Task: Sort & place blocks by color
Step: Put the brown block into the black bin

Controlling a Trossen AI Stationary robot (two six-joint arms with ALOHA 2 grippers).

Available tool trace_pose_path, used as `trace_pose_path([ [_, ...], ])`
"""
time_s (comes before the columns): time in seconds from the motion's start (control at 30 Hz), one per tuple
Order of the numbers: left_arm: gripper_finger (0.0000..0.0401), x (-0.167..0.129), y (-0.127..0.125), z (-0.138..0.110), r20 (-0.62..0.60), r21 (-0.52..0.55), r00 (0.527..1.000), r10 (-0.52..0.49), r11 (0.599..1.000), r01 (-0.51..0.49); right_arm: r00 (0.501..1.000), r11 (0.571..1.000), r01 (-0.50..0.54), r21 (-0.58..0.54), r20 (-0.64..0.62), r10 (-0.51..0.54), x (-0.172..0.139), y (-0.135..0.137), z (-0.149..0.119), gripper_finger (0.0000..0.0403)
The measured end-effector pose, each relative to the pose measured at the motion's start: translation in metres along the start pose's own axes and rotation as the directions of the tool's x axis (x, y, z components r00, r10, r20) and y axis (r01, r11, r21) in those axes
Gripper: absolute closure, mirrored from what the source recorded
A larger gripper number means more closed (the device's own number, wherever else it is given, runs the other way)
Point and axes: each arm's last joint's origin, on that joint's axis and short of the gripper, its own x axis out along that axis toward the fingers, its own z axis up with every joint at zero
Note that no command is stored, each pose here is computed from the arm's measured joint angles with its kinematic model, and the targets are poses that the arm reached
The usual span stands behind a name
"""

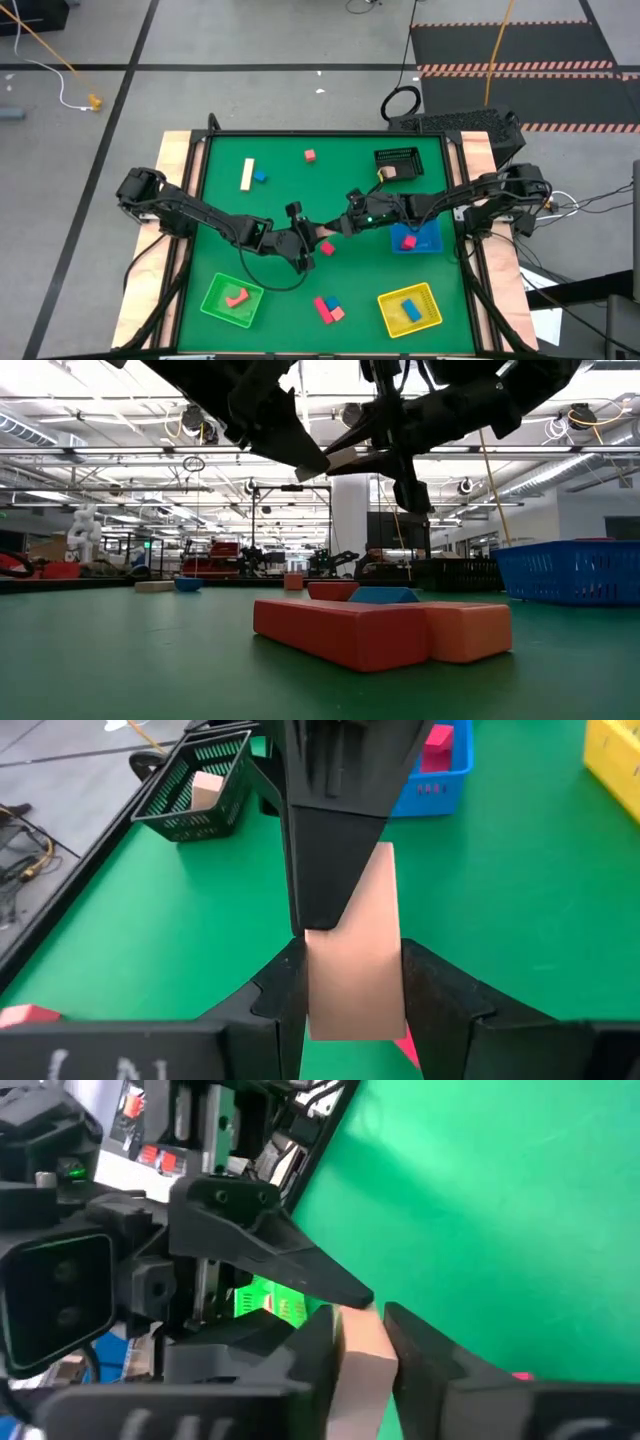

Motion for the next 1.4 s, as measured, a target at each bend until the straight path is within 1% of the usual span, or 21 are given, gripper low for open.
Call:
trace_pose_path([
  [0.03, 0.0268, 0.0, 0.001, 0.0, -0.001, 0.007, 1.0, 0.01, 1.0, -0.01, 1.0, 1.0, 0.002, -0.009, 0.003, -0.001, 0.0, 0.0, 0.001, 0.0358],
  [0.07, 0.0261, 0.0, 0.001, 0.0, 0.0, 0.008, 1.0, 0.018, 1.0, -0.018, 1.0, 1.0, 0.001, -0.023, 0.005, -0.001, 0.0, -0.001, 0.002, 0.0359],
  [0.17, 0.0229, 0.0, 0.001, 0.001, 0.007, -0.008, 1.0, 0.025, 1.0, -0.025, 1.0, 0.998, 0.001, -0.07, 0.01, 0.0, 0.0, -0.001, 0.003, 0.0359],
  [0.27, 0.0198, 0.0, 0.001, 0.001, 0.008, -0.007, 1.0, 0.025, 1.0, -0.024, 1.0, 0.997, 0.01, -0.079, -0.014, -0.011, 0.0, -0.004, 0.004, 0.0359],
  [0.33, 0.0184, 0.0, 0.001, 0.001, 0.009, -0.008, 1.0, 0.025, 1.0, -0.025, 0.999, 0.996, 0.029, -0.088, -0.03, -0.032, -0.001, -0.007, 0.007, 0.0359],
  [0.4, 0.0174, 0.0, 0.001, 0.001, 0.009, -0.008, 1.0, 0.028, 1.0, -0.028, 0.996, 0.993, 0.079, -0.087, -0.045, -0.083, -0.004, -0.014, 0.01, 0.0359],
  [0.5, 0.0168, -0.001, 0.002, 0.002, 0.008, 0.017, 1.0, 0.03, 0.999, -0.03, 0.979, 0.978, 0.187, -0.093, -0.065, -0.194, -0.013, -0.024, 0.018, 0.0359],
  [0.6, 0.0168, -0.004, 0.004, 0.003, 0.007, 0.053, 0.999, 0.043, 0.998, -0.043, 0.961, 0.96, 0.262, -0.1, -0.067, -0.269, -0.027, -0.029, 0.028, 0.0359],
  [0.7, 0.0173, -0.008, 0.008, 0.002, -0.016, 0.078, 0.996, 0.087, 0.993, -0.086, 0.957, 0.952, 0.283, -0.115, -0.036, -0.289, -0.046, -0.026, 0.04, 0.0359],
  [0.8, 0.0182, -0.011, 0.017, 0.0, -0.056, 0.095, 0.986, 0.157, 0.984, -0.152, 0.947, 0.94, 0.319, -0.125, 0.003, -0.321, -0.069, -0.021, 0.049, 0.0359],
  [0.9, 0.0191, -0.013, 0.03, -0.003, -0.104, 0.092, 0.973, 0.206, 0.976, -0.197, 0.915, 0.906, 0.404, -0.129, 0.066, -0.399, -0.096, -0.02, 0.055, 0.0359],
  [0.97, 0.0198, -0.016, 0.04, -0.004, -0.139, 0.085, 0.964, 0.227, 0.972, -0.217, 0.884, 0.876, 0.465, -0.126, 0.128, -0.45, -0.113, -0.019, 0.058, 0.0359],
  [1.03, 0.0204, -0.016, 0.049, -0.003, -0.156, 0.064, 0.956, 0.248, 0.968, -0.241, 0.838, 0.835, 0.537, -0.115, 0.183, -0.514, -0.129, -0.02, 0.06, 0.0359],
  [1.13, 0.0214, -0.017, 0.065, -0.005, -0.202, 0.047, 0.937, 0.285, 0.959, -0.281, 0.769, 0.777, 0.624, -0.087, 0.245, -0.59, -0.145, -0.025, 0.062, 0.0359],
  [1.33, 0.023, -0.013, 0.096, -0.012, -0.294, -0.032, 0.888, 0.354, 0.925, -0.379, 0.646, 0.663, 0.747, -0.044, 0.283, -0.709, -0.155, -0.039, 0.069, 0.0357],
  [1.4, 0.0235, -0.012, 0.104, -0.017, -0.343, -0.046, 0.863, 0.371, 0.911, -0.41, 0.616, 0.632, 0.774, -0.042, 0.281, -0.736, -0.155, -0.045, 0.073, 0.0356],
])
